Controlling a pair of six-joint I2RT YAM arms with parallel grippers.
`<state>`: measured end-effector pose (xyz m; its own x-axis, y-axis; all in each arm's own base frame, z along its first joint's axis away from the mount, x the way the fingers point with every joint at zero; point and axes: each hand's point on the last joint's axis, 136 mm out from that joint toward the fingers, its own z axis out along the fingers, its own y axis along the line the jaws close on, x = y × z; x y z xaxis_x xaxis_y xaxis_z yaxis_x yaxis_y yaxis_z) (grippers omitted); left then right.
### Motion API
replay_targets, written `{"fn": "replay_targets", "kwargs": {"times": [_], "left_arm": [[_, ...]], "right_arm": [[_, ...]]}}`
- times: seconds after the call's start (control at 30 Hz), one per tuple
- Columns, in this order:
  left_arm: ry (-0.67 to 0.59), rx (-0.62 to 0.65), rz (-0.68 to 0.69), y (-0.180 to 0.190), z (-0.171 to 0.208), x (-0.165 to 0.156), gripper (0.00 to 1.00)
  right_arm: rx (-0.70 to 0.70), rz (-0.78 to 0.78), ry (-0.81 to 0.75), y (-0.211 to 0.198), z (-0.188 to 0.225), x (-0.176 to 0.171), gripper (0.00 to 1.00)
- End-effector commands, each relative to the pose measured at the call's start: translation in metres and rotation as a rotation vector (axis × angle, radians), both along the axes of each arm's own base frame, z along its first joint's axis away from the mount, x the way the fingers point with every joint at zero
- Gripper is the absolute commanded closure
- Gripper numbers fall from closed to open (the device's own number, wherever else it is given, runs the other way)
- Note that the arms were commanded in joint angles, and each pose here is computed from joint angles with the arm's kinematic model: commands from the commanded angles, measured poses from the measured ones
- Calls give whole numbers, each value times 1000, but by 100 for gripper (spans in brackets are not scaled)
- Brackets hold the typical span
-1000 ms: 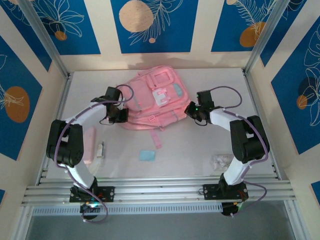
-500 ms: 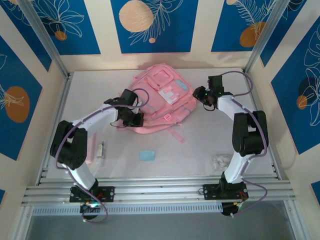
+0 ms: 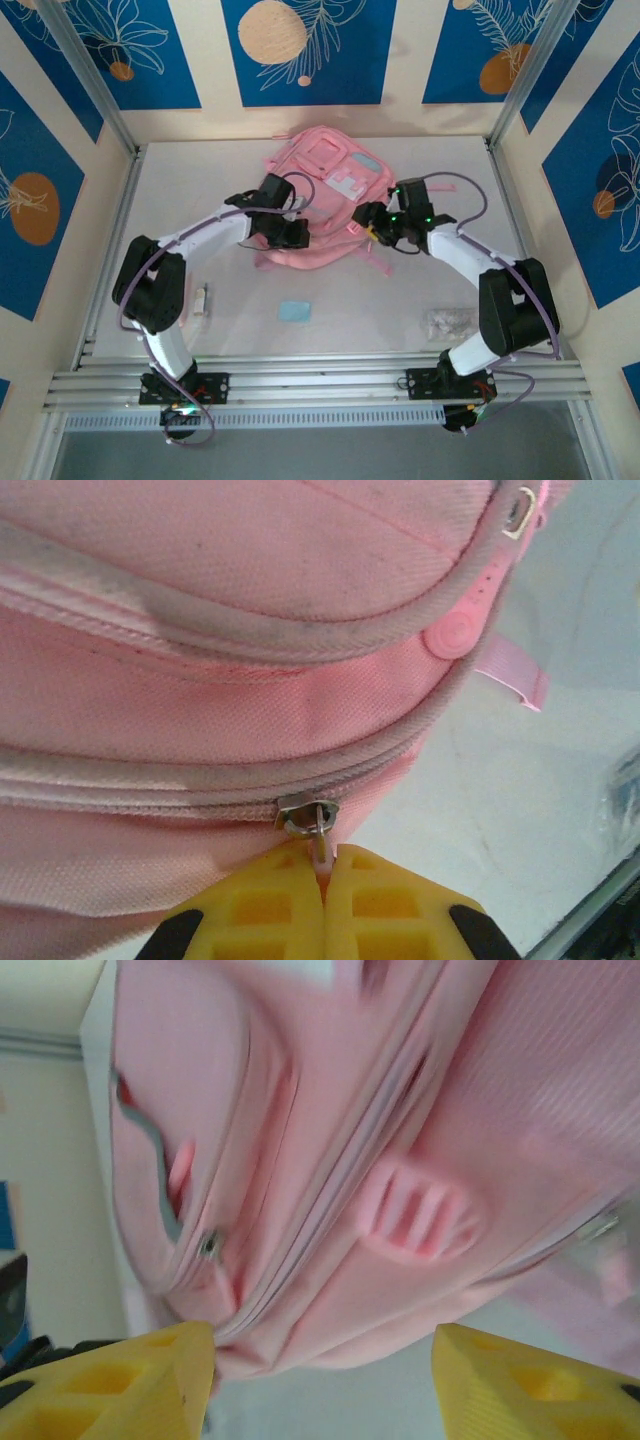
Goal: Pack the student bag
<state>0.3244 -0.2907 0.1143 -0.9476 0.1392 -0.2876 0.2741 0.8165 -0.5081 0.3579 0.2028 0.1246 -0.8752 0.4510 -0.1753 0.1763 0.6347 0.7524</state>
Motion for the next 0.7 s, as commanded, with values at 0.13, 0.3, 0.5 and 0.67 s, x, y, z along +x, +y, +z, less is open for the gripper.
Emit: {"fn": "replay_targets", "kwargs": {"times": [0.13, 0.3, 0.5, 0.67], "left_arm": [[-28, -115, -72, -39, 22, -14, 100], [-30, -62, -86, -30, 12, -18, 100], [-40, 108, 18, 36, -13, 3, 100], [-74, 275, 117, 105, -22, 22, 100]], "right_arm": [[162, -3, 43, 48, -11, 6, 44], [147, -9, 37, 49, -23, 17, 95], [61, 7, -15, 22, -20, 13, 100], [-9, 31, -43, -7, -15, 7, 100]]}}
